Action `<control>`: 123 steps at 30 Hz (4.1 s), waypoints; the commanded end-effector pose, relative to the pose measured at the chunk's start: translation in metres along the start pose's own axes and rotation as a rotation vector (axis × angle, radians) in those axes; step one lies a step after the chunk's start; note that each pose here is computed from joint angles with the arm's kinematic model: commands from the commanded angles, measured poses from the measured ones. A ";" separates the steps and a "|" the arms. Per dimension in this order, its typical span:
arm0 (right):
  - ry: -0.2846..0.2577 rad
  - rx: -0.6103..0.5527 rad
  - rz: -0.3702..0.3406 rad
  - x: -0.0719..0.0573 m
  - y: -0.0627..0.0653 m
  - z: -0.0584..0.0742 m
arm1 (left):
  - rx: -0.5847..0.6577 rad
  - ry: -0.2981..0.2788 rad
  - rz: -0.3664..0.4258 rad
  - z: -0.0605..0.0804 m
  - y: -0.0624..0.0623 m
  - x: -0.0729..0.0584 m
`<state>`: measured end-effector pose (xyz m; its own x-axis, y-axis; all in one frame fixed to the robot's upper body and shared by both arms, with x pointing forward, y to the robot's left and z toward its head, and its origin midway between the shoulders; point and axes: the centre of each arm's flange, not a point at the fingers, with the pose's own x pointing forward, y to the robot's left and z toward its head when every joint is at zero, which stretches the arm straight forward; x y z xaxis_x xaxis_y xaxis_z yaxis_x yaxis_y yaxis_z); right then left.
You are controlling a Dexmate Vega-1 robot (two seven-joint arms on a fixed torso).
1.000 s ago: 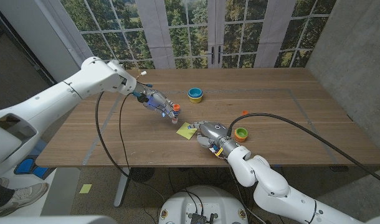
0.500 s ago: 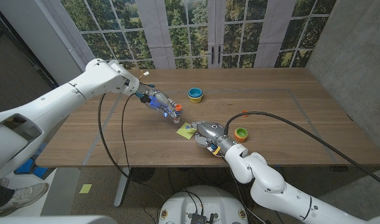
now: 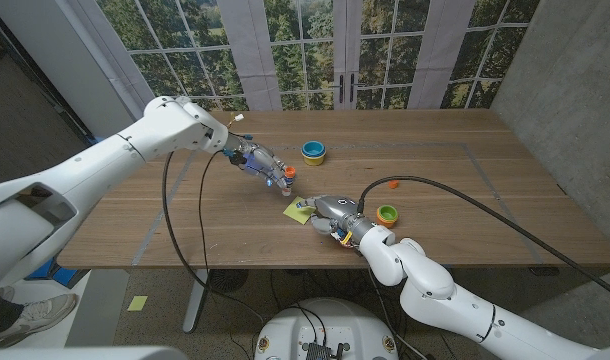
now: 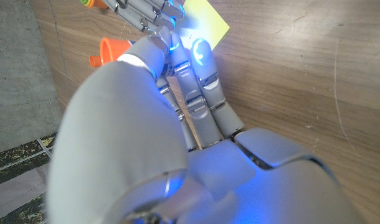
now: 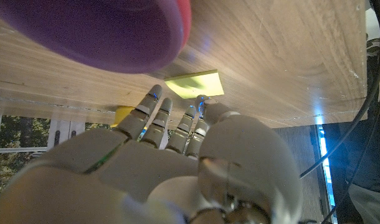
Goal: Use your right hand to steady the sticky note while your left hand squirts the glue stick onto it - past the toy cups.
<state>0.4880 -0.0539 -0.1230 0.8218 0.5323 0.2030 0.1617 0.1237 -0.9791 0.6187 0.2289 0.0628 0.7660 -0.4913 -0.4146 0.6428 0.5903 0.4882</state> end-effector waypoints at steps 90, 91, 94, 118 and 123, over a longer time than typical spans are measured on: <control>0.121 -0.092 0.114 0.023 -0.008 -0.015 | 0.180 0.005 -0.053 -0.012 -0.048 0.027; 0.122 -0.100 0.114 0.024 -0.008 -0.015 | 0.180 0.002 -0.051 -0.012 -0.048 0.025; 0.128 -0.100 0.117 0.024 -0.009 -0.014 | 0.169 -0.012 -0.055 -0.011 -0.049 0.021; 0.110 -0.098 0.111 0.026 -0.010 -0.014 | 0.198 -0.088 0.050 -0.001 -0.035 -0.001; 0.112 -0.099 0.108 0.027 -0.010 -0.015 | 0.190 -0.097 0.053 0.000 -0.032 -0.001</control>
<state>0.5151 -0.0534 -0.1085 0.8931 0.4400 0.0938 0.1131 -0.0177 -0.9934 0.5977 0.2063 0.0375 0.7696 -0.5285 -0.3583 0.6174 0.4731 0.6284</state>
